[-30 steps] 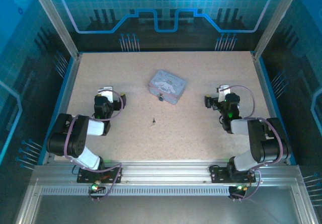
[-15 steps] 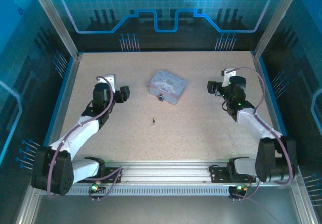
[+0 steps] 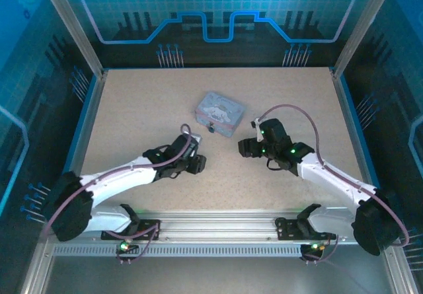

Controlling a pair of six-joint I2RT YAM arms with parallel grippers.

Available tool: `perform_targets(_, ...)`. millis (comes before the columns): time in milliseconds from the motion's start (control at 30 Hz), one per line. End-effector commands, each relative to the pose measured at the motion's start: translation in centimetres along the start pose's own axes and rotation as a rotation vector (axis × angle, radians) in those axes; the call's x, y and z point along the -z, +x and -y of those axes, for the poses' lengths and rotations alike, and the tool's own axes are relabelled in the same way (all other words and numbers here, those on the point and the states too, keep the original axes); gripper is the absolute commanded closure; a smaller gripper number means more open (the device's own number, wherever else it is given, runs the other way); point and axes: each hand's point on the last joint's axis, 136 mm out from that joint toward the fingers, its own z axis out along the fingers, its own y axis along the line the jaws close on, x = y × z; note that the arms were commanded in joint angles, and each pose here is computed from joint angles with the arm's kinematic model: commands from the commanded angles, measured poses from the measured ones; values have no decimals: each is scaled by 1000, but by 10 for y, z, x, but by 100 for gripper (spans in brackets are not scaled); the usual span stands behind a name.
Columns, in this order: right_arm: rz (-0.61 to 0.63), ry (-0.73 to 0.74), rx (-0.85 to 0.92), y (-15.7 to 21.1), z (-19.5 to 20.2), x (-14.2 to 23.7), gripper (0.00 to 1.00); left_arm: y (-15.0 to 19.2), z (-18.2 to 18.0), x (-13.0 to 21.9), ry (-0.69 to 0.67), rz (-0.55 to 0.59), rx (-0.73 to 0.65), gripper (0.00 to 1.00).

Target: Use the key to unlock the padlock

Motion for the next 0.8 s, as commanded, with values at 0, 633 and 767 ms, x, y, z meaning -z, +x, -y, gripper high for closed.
perform_targets(0,-86,33,-59,31,2,-4,26,-1,-4,-12,-83,-15,0,48)
perform_targets(633,-192,-3,-63,55,-21,-37,25,-13,5,-63,-144,-36,-65,67)
perform_targets(767,-193,-3,-58,54,-21,-39,25,-14,4,-68,-162,-50,-74,67)
